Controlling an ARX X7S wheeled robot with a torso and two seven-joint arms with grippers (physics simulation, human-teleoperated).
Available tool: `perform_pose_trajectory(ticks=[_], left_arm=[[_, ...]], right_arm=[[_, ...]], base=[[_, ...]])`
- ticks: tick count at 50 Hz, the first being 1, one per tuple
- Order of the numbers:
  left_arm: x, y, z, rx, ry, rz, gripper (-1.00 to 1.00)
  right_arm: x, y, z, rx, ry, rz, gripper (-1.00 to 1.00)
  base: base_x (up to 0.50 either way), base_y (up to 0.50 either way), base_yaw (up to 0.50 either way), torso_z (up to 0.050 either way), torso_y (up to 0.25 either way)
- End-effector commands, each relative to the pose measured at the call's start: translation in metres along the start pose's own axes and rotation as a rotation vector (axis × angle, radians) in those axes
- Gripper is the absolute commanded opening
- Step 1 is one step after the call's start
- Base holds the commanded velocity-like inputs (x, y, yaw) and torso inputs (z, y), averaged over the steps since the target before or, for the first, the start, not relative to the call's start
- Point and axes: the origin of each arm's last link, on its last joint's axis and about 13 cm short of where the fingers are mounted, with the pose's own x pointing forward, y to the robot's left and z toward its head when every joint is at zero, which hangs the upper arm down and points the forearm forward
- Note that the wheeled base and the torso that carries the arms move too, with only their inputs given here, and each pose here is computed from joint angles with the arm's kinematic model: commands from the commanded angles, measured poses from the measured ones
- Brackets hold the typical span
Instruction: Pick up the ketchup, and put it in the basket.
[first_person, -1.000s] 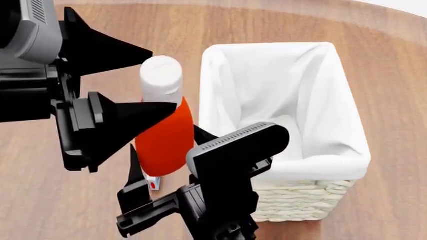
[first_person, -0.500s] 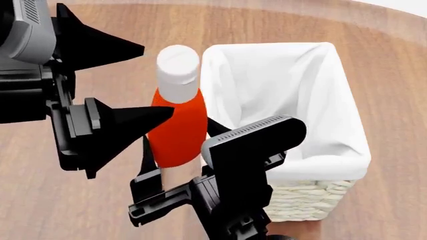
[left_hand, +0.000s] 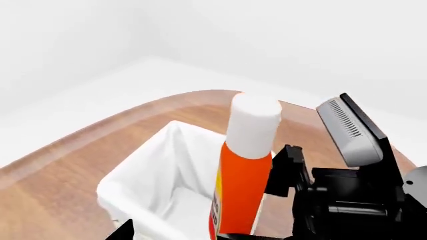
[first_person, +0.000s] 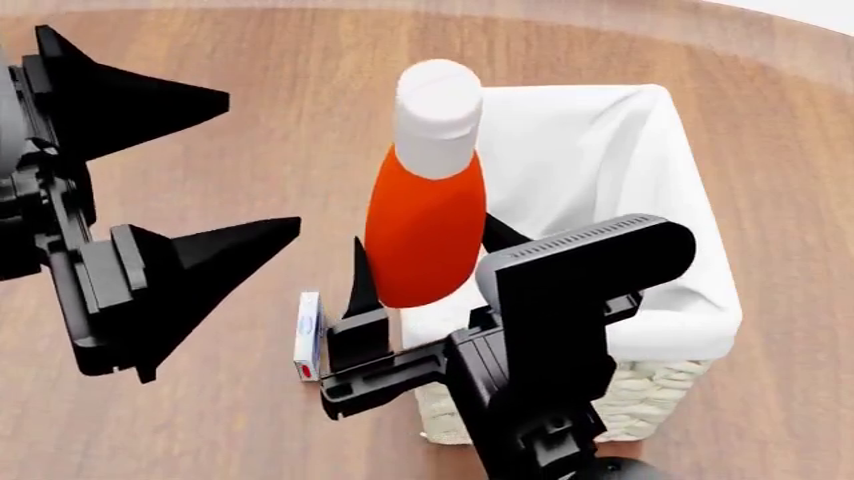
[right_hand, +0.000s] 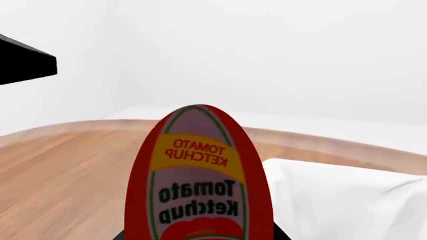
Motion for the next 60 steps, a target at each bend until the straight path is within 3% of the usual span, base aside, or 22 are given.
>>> perform_pose_trajectory(ticks=[1,9,13,15,26,28,35,43,60], left_arm=[[-0.011,-0.016,-0.015,0.005,-0.073,0.070,1.00],[-0.009,-0.024,-0.039,-0.058,-0.092,0.234,1.00],[-0.013,-0.038,-0.051,-0.071,-0.134,0.312,1.00],[-0.014,-0.051,-0.060,-0.079,-0.150,0.322,1.00],[-0.016,-0.085,-0.099,-0.073,-0.187,0.420,1.00],[-0.017,-0.096,-0.110,-0.122,-0.217,0.388,1.00],[-0.020,-0.119,-0.136,-0.113,-0.197,0.424,1.00],[-0.023,-0.146,-0.155,-0.161,-0.233,0.448,1.00],[-0.032,-0.161,-0.170,-0.219,-0.273,0.496,1.00]], right_arm=[[0.001,-0.011,0.008,-0.012,-0.035,-0.041,-1.00],[0.006,-0.013,0.011,-0.007,-0.043,-0.052,-1.00],[0.007,-0.013,0.013,0.014,-0.049,-0.052,-1.00],[0.007,-0.014,0.014,0.011,-0.043,-0.056,-1.00],[0.006,-0.014,0.022,0.019,-0.030,-0.082,-1.00],[0.007,-0.015,0.025,0.029,-0.022,-0.088,-1.00],[0.012,-0.016,0.027,0.013,0.015,-0.137,-1.00],[0.021,-0.017,0.030,0.007,0.059,-0.177,-1.00],[0.038,-0.020,0.046,-0.012,0.134,-0.267,-1.00]], base=[[0.00,0.00,0.00,0.000,0.000],[0.00,0.00,0.00,0.000,0.000],[0.00,0.00,0.00,0.000,0.000],[0.00,0.00,0.00,0.000,0.000],[0.00,0.00,0.00,0.000,0.000],[0.00,0.00,0.00,0.005,0.000],[0.00,0.00,0.00,0.000,0.001],[0.00,0.00,0.00,0.000,0.000],[0.00,0.00,0.00,0.000,0.000]])
